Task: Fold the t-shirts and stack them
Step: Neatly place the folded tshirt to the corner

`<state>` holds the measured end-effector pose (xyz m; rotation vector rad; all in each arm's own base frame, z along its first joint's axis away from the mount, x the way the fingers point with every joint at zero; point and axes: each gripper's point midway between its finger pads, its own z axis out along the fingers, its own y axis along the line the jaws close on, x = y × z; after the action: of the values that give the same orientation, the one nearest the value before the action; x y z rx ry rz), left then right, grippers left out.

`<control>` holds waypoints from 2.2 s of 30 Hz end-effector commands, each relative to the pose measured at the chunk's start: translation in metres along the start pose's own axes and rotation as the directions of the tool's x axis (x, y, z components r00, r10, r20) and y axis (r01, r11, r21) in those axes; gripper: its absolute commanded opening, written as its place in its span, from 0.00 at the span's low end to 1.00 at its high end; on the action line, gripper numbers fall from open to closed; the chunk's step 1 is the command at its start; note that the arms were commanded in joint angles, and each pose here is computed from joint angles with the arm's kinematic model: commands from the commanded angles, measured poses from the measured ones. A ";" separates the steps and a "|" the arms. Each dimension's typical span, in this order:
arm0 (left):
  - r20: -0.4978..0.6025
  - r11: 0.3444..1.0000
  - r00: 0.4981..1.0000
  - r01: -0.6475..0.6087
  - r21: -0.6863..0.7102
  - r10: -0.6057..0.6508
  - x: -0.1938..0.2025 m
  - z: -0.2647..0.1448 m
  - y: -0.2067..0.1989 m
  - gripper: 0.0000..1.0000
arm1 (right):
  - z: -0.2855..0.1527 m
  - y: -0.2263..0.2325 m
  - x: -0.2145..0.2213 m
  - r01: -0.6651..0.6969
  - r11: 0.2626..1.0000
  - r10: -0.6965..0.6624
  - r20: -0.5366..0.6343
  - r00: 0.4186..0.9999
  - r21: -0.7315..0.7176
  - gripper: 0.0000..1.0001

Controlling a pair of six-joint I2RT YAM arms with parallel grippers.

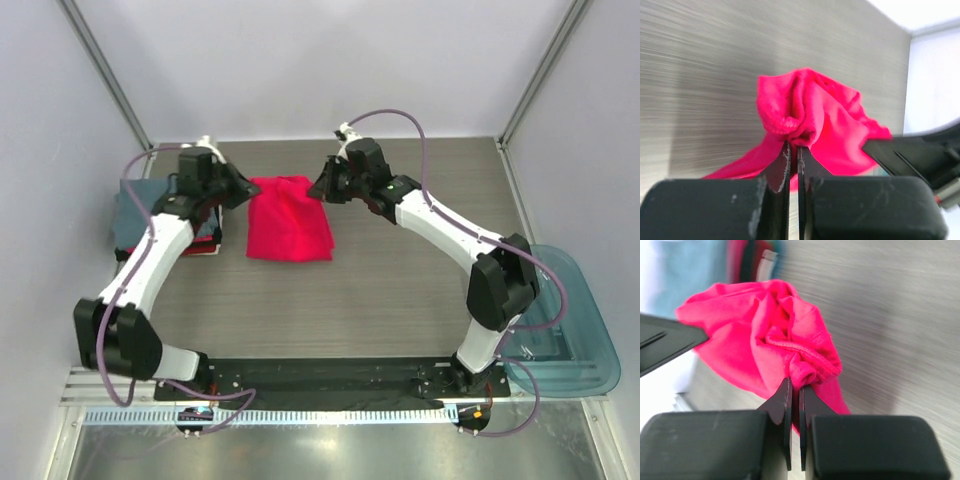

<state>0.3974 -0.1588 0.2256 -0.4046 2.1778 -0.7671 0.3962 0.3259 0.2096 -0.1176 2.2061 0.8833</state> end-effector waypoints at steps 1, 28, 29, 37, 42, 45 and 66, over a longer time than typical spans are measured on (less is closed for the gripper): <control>0.135 0.998 0.990 0.039 -0.049 -0.032 -0.050 -0.061 0.009 0.00 | -0.031 0.080 -0.046 0.048 0.989 -0.028 0.143 0.989 -0.142 0.01; 0.594 0.795 0.804 0.369 -0.482 -0.013 -0.200 -0.228 0.153 0.00 | 0.082 0.286 -0.051 0.076 0.876 0.079 0.296 0.952 -0.476 0.01; 0.593 0.795 0.805 0.371 -0.479 -0.019 -0.201 -0.226 0.155 0.00 | 0.088 0.285 -0.052 0.074 0.877 0.085 0.305 0.948 -0.475 0.01; 0.609 0.792 0.791 0.404 -0.459 -0.051 -0.220 -0.216 0.177 0.00 | 0.104 0.284 -0.065 0.068 0.870 0.150 0.394 0.907 -0.489 0.01; 0.608 0.791 0.791 0.415 -0.450 -0.069 -0.225 -0.206 0.186 0.00 | 0.100 0.286 -0.076 0.079 0.864 0.171 0.437 0.883 -0.497 0.01; 0.606 0.787 0.792 0.422 -0.450 -0.079 -0.229 -0.201 0.196 0.00 | 0.107 0.280 -0.076 0.074 0.875 0.173 0.450 0.876 -0.479 0.01; 0.688 0.770 0.714 0.510 -0.384 -0.130 -0.252 -0.160 0.249 0.00 | 0.145 0.254 -0.079 0.038 0.857 0.296 0.551 0.780 -0.514 0.01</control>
<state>0.4137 0.1994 0.2719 -1.2247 1.7733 -0.0991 0.4446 0.6128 0.2759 -0.0211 1.5435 1.3024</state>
